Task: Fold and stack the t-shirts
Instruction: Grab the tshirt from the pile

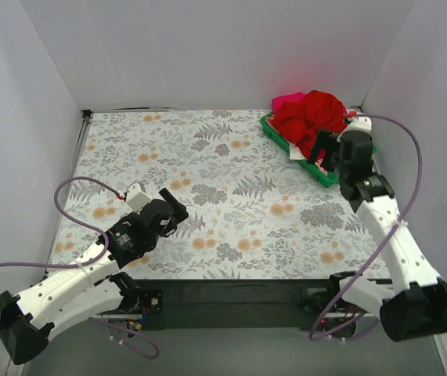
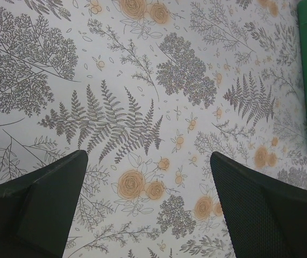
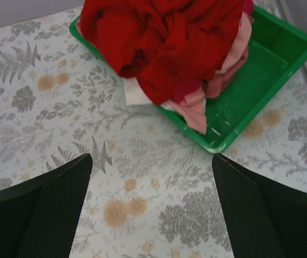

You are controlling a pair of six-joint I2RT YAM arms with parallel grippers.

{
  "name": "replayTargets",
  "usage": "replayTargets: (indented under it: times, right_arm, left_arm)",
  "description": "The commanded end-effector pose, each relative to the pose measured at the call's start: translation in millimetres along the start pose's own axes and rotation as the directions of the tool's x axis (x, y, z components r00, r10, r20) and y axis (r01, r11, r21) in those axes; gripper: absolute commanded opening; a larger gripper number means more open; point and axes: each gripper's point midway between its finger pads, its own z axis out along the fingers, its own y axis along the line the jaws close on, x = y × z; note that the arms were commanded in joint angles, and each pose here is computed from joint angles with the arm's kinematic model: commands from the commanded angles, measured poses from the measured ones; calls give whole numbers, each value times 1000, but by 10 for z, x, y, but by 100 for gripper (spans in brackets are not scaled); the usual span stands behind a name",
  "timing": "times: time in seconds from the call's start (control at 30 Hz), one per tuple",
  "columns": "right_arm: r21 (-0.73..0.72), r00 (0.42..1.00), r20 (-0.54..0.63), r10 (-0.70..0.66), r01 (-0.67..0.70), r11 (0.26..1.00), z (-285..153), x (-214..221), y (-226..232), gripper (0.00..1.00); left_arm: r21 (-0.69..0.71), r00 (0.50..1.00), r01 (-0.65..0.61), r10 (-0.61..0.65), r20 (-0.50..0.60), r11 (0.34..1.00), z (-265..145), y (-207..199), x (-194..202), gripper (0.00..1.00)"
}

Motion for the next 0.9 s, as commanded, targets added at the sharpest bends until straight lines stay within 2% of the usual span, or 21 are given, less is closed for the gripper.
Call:
replayTargets:
  times: [0.0,0.03,0.1,0.13,0.17,0.27,0.3,0.33,0.4,0.53,0.63,0.67,0.73,0.77,0.83,0.87]
  right_arm:
    - [53,990,97,-101,96,994,234,-629,32,98]
    - [69,991,52,-124,120,990,445,-577,29,98]
    - [82,988,80,-135,128,988,586,-858,44,98]
    - [96,988,30,-150,146,985,822,-767,7,98]
    - [89,988,65,-139,133,987,889,-995,25,97]
    - [60,988,4,-157,157,986,1384,-938,40,93]
    - [46,987,36,-157,156,987,1457,-1129,100,91]
    - [43,986,-14,-165,166,985,1712,-964,94,91]
    - [42,982,-57,-178,180,983,1986,-919,109,87]
    - [41,974,-115,-195,201,979,2279,-743,98,79]
    - [49,971,-136,-195,203,978,2380,-645,74,56]
    - [55,972,-135,-192,201,978,2380,-648,65,41]
    - [71,975,-127,-184,194,978,2344,-690,48,28]
    - [72,975,-117,-187,196,978,2317,-738,59,19]
    - [73,978,-81,-191,197,978,2219,-905,73,12]
    - [70,979,-60,-197,201,977,2174,-1000,91,2]
  left_arm:
    - [15,1000,-22,22,12,1000,37,-33,-14,98]
    - [13,1000,-27,27,13,1000,44,-25,-9,98]
    - [9,999,-32,32,10,999,56,-17,5,98]
    - [9,999,-34,34,8,999,59,-11,14,98]
    - [11,999,-34,34,4,999,60,-12,24,98]
    - [32,999,-46,47,-23,998,87,-24,108,98]
    - [43,999,-45,46,-25,998,88,-52,110,98]
    - [44,998,-49,50,-29,998,93,-52,123,98]
    - [44,998,-55,56,-33,998,99,-59,131,98]
    - [36,997,-61,63,-35,997,118,-43,147,98]
    - [34,997,-67,68,-38,997,127,-46,155,98]
    - [34,997,-65,67,-39,997,127,-52,156,98]
    - [33,997,-68,70,-43,997,128,-52,163,98]
    - [35,996,-70,72,-46,997,128,-51,171,98]
    - [42,996,-72,74,-51,997,120,-62,177,98]
    - [47,996,-75,77,-55,996,118,-67,185,98]
